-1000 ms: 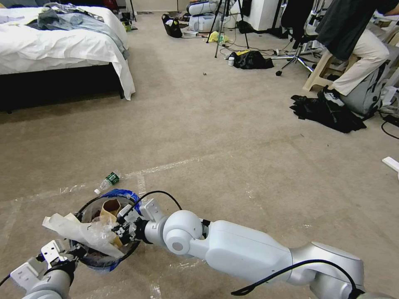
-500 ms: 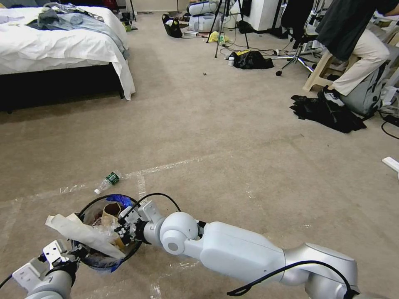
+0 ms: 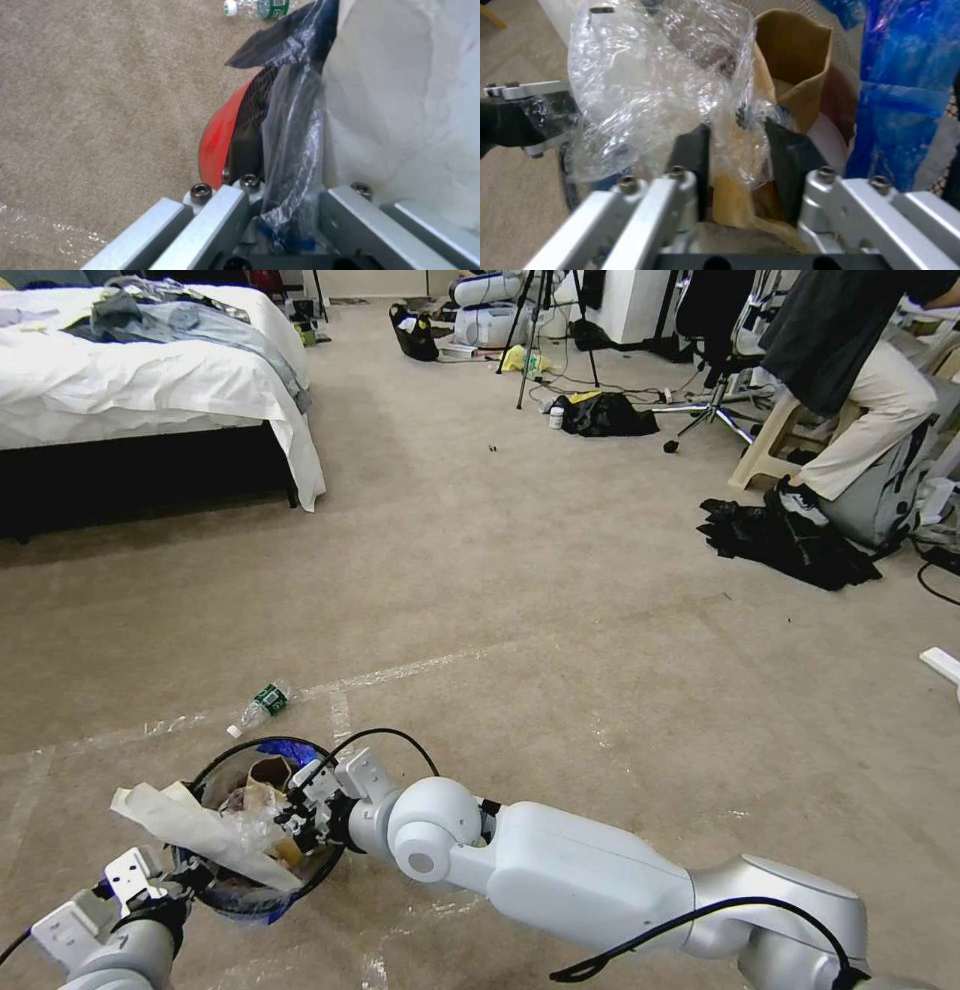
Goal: Pick up the trash bin and place the garbage on the floor into it.
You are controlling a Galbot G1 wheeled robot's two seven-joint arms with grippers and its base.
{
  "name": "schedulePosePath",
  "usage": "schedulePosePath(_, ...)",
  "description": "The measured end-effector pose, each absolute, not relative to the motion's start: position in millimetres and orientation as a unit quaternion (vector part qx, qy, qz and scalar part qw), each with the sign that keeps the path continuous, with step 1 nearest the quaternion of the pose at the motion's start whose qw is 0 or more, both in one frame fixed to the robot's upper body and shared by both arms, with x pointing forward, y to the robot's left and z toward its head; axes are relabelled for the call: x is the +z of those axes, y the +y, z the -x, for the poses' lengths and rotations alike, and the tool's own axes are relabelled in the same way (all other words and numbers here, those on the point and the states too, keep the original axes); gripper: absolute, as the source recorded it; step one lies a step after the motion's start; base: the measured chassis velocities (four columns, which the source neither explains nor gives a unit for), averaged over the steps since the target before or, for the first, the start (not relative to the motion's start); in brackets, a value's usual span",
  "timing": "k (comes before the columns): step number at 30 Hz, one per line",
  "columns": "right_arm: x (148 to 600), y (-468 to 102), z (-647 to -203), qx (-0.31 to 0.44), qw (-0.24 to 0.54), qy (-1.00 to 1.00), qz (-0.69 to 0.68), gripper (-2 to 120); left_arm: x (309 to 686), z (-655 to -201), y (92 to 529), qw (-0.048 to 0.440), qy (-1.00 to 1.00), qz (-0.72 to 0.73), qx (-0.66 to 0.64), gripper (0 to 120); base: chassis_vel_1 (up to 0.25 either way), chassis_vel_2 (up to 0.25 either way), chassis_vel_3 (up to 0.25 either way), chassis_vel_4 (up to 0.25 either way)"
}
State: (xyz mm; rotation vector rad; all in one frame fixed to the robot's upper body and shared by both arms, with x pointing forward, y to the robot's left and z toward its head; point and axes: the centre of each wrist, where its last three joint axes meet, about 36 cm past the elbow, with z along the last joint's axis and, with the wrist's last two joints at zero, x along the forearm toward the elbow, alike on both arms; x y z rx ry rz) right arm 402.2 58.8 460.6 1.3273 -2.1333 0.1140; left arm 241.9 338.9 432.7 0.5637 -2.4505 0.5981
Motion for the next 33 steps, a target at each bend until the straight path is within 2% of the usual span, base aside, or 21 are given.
schedulePosePath(1,460.6,58.8,-402.2,0.043,0.308,-0.807,-0.502,35,432.7,-241.9,338.9,0.275,-0.912,-0.210,0.222,0,0.000,0.000,0.000,0.000)
schedulePosePath(4,461.6,57.1,-402.5,0.043,0.307,-0.809,-0.500,50,431.9,-242.0,338.8,0.276,-0.911,-0.210,0.223,0,0.000,0.000,0.000,0.000)
schedulePosePath(5,461.6,57.1,-402.5,0.043,0.307,-0.809,-0.500,50,431.9,-242.0,338.8,0.276,-0.911,-0.210,0.223,0,0.000,0.000,0.000,0.000)
schedulePosePath(10,462.3,56.4,-403.7,0.041,0.307,-0.811,-0.497,70,430.6,-241.9,338.7,0.277,-0.911,-0.211,0.223,0,0.000,0.000,0.000,0.000)
schedulePosePath(11,462.3,56.4,-403.7,0.041,0.307,-0.811,-0.497,70,430.6,-241.9,338.7,0.277,-0.911,-0.211,0.223,0,0.000,0.000,0.000,0.000)
schedulePosePath(13,463.3,56.0,-404.0,0.040,0.305,-0.812,-0.496,82,430.1,-241.8,338.7,0.277,-0.910,-0.211,0.223,0,0.000,0.000,0.000,0.000)
schedulePosePath(14,463.3,56.0,-404.0,0.040,0.305,-0.812,-0.496,82,430.1,-241.8,338.7,0.277,-0.910,-0.211,0.223,0,0.000,0.000,0.000,0.000)
schedulePosePath(16,466.8,55.2,-404.8,0.036,0.302,-0.813,-0.497,92,429.3,-241.8,338.8,0.278,-0.910,-0.211,0.223,0,0.000,0.000,0.000,0.000)
schedulePosePath(19,472.3,53.8,-406.6,0.032,0.296,-0.816,-0.496,99,428.3,-242.1,339.2,0.279,-0.910,-0.212,0.223,0,0.000,0.000,0.000,0.000)
schedulePosePath(33,479.9,46.0,-409.8,0.030,0.287,-0.820,-0.494,100,427.8,-244.3,338.5,0.278,-0.910,-0.210,0.224,0,0.000,0.000,0.000,0.000)
